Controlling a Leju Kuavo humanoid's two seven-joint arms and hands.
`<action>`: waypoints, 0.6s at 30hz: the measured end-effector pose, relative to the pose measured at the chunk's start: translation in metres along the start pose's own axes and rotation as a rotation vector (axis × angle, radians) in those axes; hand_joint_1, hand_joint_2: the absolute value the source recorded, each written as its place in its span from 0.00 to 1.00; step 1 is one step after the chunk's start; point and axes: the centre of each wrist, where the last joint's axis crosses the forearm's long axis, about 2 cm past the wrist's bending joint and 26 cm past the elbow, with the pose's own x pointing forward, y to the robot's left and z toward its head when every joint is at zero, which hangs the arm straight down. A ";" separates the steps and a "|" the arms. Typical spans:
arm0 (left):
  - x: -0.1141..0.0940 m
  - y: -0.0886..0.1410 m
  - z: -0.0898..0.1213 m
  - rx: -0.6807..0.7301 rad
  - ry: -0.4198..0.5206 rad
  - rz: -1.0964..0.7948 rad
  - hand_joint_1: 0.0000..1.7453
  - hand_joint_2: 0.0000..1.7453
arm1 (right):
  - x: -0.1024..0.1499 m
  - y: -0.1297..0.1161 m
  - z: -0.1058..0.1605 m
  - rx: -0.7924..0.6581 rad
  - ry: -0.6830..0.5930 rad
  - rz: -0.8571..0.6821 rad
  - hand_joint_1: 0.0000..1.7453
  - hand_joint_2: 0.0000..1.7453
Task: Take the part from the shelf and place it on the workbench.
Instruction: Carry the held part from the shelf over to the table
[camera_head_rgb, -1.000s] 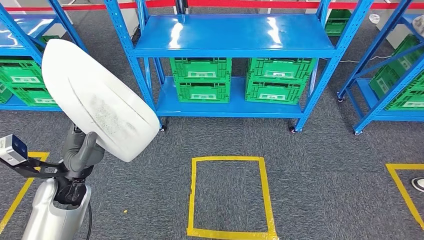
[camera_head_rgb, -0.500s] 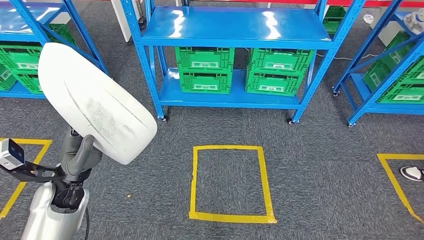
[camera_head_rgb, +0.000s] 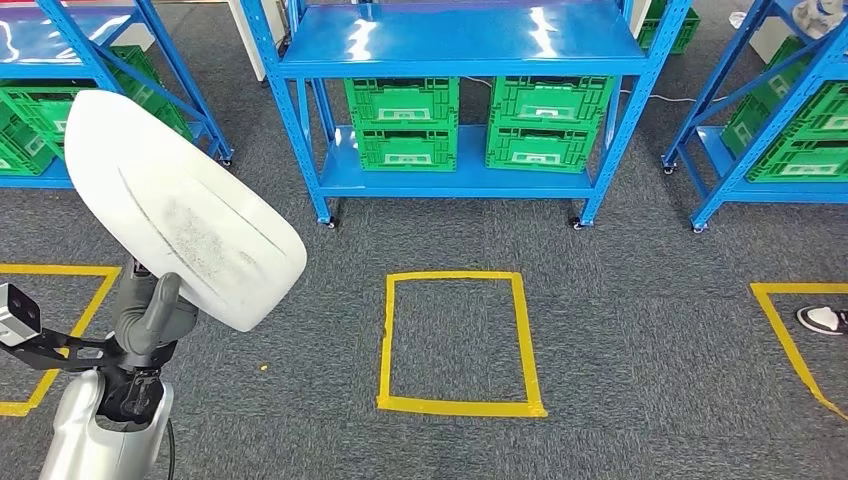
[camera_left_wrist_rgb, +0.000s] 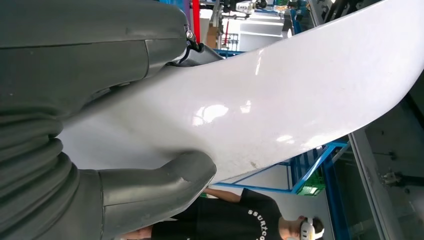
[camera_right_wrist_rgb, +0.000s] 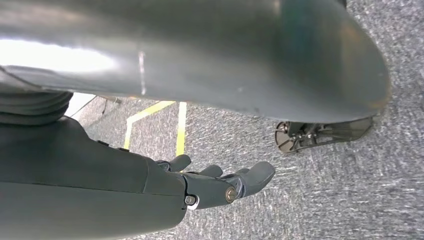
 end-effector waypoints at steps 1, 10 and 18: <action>0.000 0.000 -0.001 -0.002 -0.003 -0.001 1.00 1.00 | 0.000 0.000 0.000 0.003 -0.002 0.000 0.00 0.00; 0.003 0.002 -0.003 -0.003 -0.020 -0.005 1.00 1.00 | 0.000 0.000 0.000 0.011 -0.010 0.001 0.00 0.00; 0.002 0.005 -0.006 0.016 -0.004 -0.018 1.00 1.00 | -0.001 -0.002 0.000 0.018 -0.032 0.011 0.00 0.00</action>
